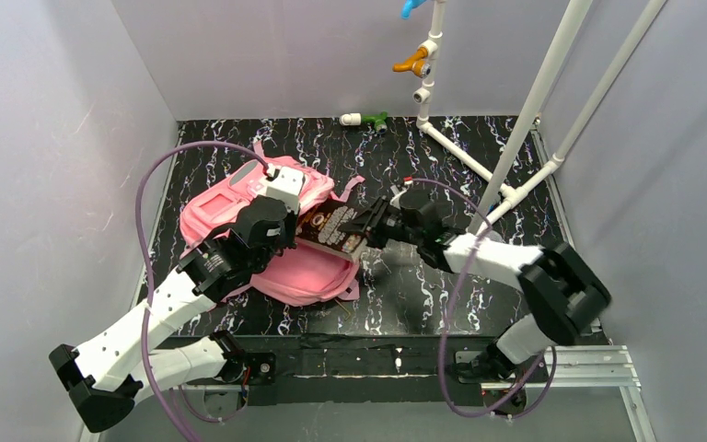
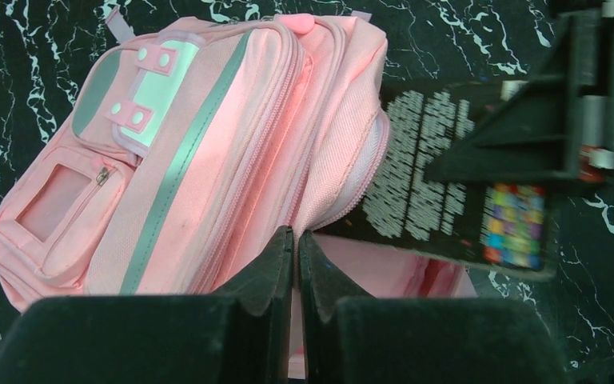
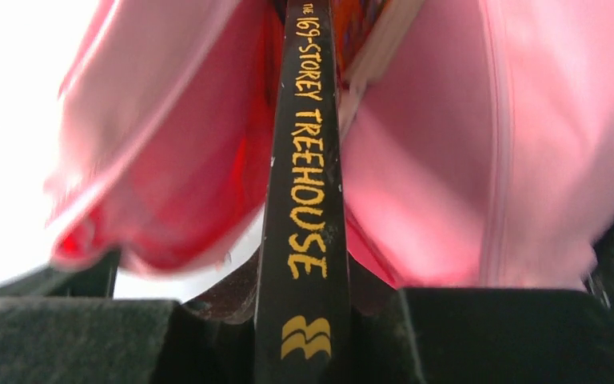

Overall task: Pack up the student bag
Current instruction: Place the book in the student bag.

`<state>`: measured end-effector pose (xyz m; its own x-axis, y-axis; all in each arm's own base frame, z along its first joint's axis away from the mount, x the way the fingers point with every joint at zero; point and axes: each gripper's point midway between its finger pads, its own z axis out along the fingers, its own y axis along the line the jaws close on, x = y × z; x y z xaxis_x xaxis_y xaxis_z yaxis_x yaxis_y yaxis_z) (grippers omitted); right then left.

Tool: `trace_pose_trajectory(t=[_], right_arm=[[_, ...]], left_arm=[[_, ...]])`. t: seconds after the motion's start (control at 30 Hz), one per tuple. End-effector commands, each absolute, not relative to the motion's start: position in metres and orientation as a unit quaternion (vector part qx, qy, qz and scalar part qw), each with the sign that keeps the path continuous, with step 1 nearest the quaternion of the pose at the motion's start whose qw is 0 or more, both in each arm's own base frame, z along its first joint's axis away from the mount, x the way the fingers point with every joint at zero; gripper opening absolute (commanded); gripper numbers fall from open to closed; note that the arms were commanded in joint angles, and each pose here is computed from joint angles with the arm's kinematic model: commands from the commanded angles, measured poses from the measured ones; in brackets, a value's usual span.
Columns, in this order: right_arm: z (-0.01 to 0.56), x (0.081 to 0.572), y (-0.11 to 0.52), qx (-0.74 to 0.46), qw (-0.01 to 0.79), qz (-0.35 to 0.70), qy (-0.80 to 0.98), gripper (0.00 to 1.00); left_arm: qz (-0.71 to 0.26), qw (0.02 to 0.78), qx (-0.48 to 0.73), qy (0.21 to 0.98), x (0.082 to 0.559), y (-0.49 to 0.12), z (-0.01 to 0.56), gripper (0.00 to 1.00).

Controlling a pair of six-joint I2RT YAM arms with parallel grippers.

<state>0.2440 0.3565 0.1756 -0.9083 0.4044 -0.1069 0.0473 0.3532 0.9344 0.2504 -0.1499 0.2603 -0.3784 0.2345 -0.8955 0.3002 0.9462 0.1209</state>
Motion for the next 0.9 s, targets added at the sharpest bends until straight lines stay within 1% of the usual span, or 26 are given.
trace_pose_trajectory(t=[0.0, 0.07, 0.13, 0.23, 0.27, 0.3, 0.33, 0.37, 0.43, 0.57, 0.7, 0.8, 0.87], right_arm=[[0.265, 0.308, 0.395, 0.195, 0.226, 0.699, 0.650, 0.01], [0.268, 0.327, 0.413, 0.196, 0.243, 0.725, 0.614, 0.01], [0.265, 0.346, 0.431, 0.187, 0.280, 0.737, 0.586, 0.01], [0.240, 0.375, 0.460, 0.165, 0.326, 0.735, 0.571, 0.01], [0.231, 0.386, 0.469, 0.167, 0.341, 0.730, 0.569, 0.01], [0.222, 0.394, 0.479, 0.157, 0.347, 0.726, 0.573, 0.06], [0.211, 0.398, 0.493, 0.142, 0.338, 0.724, 0.585, 0.19], [0.208, 0.400, 0.503, 0.130, 0.339, 0.727, 0.583, 0.28], [0.182, 0.401, 0.512, 0.123, 0.342, 0.704, 0.610, 0.43], [0.145, 0.388, 0.496, 0.121, 0.336, 0.659, 0.662, 0.65], [0.122, 0.346, 0.467, 0.069, 0.312, 0.610, 0.725, 0.79], [0.114, 0.318, 0.447, 0.044, 0.297, 0.589, 0.750, 0.81], [0.110, 0.309, 0.438, 0.032, 0.297, 0.576, 0.761, 0.82]], left_arm=[[-0.086, 0.576, 0.171, 0.795, 0.251, -0.165, 0.304, 0.00], [-0.106, 0.566, 0.208, 0.791, 0.245, -0.175, 0.303, 0.00], [-0.121, 0.550, 0.245, 0.789, 0.238, -0.185, 0.301, 0.00], [-0.040, 0.556, 0.211, 0.803, 0.250, -0.155, 0.300, 0.00], [-0.026, 0.557, 0.234, 0.797, 0.249, -0.152, 0.302, 0.00], [-0.027, 0.559, 0.256, 0.788, 0.247, -0.153, 0.305, 0.00], [-0.041, 0.561, 0.269, 0.782, 0.243, -0.157, 0.306, 0.00], [-0.054, 0.563, 0.278, 0.777, 0.240, -0.161, 0.307, 0.00], [-0.078, 0.561, 0.289, 0.772, 0.236, -0.169, 0.306, 0.00], [-0.069, 0.553, 0.276, 0.783, 0.239, -0.168, 0.297, 0.00], [-0.070, 0.550, 0.279, 0.784, 0.239, -0.169, 0.294, 0.00], [-0.071, 0.554, 0.281, 0.781, 0.238, -0.169, 0.296, 0.00], [-0.071, 0.555, 0.280, 0.780, 0.238, -0.168, 0.297, 0.00]])
